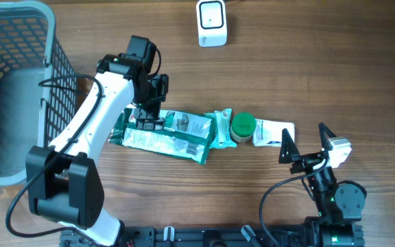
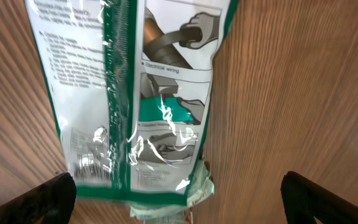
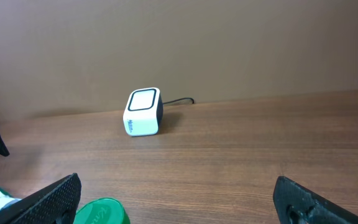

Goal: Scan the item barcode

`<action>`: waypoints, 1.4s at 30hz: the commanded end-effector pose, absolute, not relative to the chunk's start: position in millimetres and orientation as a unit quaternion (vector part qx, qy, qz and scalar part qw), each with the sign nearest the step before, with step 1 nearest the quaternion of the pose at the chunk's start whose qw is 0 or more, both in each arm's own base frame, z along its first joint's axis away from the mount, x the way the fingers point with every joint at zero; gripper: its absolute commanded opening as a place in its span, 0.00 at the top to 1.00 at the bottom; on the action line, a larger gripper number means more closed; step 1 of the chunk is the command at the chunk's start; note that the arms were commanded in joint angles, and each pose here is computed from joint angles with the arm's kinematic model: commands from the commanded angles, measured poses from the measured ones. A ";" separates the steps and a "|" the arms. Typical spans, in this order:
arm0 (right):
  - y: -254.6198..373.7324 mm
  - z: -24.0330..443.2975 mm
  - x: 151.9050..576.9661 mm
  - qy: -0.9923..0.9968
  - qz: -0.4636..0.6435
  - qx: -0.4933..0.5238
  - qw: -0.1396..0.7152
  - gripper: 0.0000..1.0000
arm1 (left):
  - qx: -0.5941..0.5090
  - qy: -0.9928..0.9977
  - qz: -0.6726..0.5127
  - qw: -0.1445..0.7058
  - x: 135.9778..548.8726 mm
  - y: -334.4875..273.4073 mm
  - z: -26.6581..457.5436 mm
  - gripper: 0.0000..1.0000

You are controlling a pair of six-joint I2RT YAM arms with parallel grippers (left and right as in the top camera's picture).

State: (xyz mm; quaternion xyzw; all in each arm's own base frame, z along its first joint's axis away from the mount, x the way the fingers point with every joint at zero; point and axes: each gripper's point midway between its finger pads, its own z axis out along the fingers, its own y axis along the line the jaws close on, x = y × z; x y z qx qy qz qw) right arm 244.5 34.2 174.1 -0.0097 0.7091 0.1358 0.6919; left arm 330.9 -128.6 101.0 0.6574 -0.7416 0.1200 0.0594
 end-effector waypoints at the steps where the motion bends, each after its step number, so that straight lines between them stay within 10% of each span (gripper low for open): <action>1: 33.8 175.1 244.4 0.707 0.136 -0.006 0.694 0.00 | 0.660 -0.735 0.138 0.068 333.5 -135.9 110.3 0.00; 5: 33.8 175.1 244.4 0.707 0.137 -0.006 0.694 0.00 | 0.550 -0.800 0.240 -0.027 379.9 -149.0 165.4 0.00; 9: 33.8 175.1 244.4 0.707 0.136 -0.006 0.694 0.00 | 0.214 -0.868 0.344 -0.286 421.9 -179.1 317.9 0.00; 18: 33.8 175.1 244.4 0.707 0.137 -0.006 0.694 0.00 | 0.061 -0.677 0.132 -0.722 330.1 -131.2 574.3 0.00; 24: 33.8 175.1 244.4 0.707 0.136 -0.006 0.694 0.00 | -0.057 -0.692 -0.052 -0.718 271.9 -117.8 572.7 0.00; 42: 37.0 175.2 243.7 0.703 0.231 0.079 0.668 0.00 | -0.035 -0.594 0.062 -0.802 150.9 -18.7 581.1 0.00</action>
